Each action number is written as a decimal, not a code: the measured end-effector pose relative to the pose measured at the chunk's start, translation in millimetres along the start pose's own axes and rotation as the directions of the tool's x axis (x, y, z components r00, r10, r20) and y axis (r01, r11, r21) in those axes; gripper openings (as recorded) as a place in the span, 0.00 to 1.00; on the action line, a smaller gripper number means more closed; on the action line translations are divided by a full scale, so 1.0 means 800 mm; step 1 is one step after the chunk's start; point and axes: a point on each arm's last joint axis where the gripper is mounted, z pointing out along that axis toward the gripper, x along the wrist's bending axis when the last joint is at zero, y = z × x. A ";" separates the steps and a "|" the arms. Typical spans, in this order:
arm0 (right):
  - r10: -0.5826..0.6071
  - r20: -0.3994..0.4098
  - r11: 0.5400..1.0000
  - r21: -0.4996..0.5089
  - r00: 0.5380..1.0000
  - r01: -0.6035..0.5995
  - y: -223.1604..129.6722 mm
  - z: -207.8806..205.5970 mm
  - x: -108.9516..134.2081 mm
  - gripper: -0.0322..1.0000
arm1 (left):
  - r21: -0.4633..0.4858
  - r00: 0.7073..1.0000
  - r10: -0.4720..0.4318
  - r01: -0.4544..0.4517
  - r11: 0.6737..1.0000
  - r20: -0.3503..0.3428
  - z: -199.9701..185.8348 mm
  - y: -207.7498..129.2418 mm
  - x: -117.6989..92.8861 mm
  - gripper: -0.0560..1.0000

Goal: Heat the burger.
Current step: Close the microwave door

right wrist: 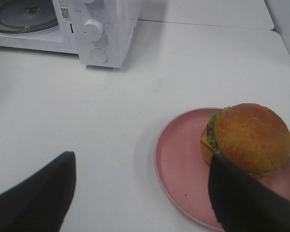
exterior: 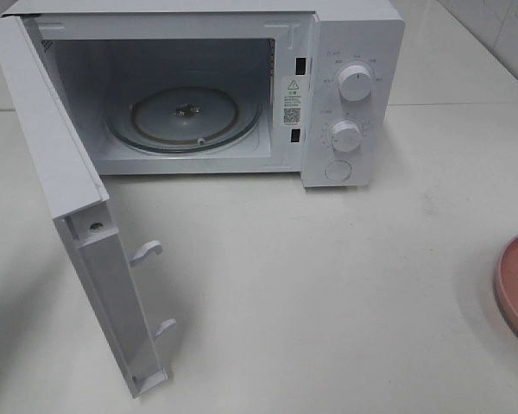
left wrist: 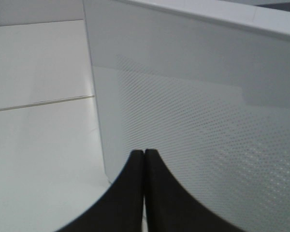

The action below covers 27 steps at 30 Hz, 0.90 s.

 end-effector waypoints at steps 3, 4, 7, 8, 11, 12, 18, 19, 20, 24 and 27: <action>0.000 0.000 1.000 0.000 1.000 0.000 0.000 0.000 0.000 0.76 | 0.000 0.998 0.001 -0.001 1.000 0.055 0.009 -0.003 -0.005 0.05; 0.000 0.000 1.000 0.000 1.000 0.000 0.000 0.000 0.000 0.76 | 0.000 0.996 0.002 -0.002 1.000 0.090 0.016 -0.004 -0.007 0.05; 0.000 0.000 1.000 0.000 1.000 0.000 0.000 0.000 0.000 0.76 | -0.001 0.994 -0.002 0.003 1.000 0.105 0.020 -0.004 -0.008 0.05; 0.000 0.000 1.000 0.000 1.000 0.000 0.000 0.000 0.000 0.76 | 0.006 0.991 -0.007 0.007 1.000 0.131 0.028 -0.004 -0.010 0.05; 0.000 0.000 1.000 0.000 1.000 0.000 0.000 0.000 0.000 0.76 | 0.008 0.986 -0.008 0.007 1.000 0.167 0.039 -0.004 -0.013 0.05; 0.000 0.000 1.000 0.000 1.000 0.000 0.000 0.000 0.000 0.76 | 0.021 0.982 -0.011 0.007 1.000 0.188 0.045 -0.006 -0.019 0.05; 0.000 0.000 1.000 0.000 1.000 0.000 0.000 0.000 0.000 0.76 | 0.043 0.970 -0.018 0.008 0.999 0.243 0.063 -0.011 -0.039 0.05; 0.000 0.000 1.000 0.000 1.000 0.000 0.000 0.000 0.000 0.76 | 0.047 0.965 -0.021 0.009 0.999 0.263 0.070 -0.012 -0.049 0.05; 0.000 0.000 1.000 0.000 1.000 0.000 0.000 0.000 0.000 0.76 | 0.047 0.965 -0.021 0.009 0.999 0.263 0.070 -0.012 -0.049 0.05; 0.000 0.000 1.000 0.000 1.000 0.000 0.000 0.000 0.000 0.76 | 0.038 0.958 -0.016 0.005 0.999 0.286 0.083 -0.010 -0.071 0.05; 0.000 0.000 1.000 0.000 1.000 0.000 0.000 0.000 0.000 0.76 | 0.032 0.957 -0.015 0.006 0.999 0.291 0.088 -0.009 -0.080 0.05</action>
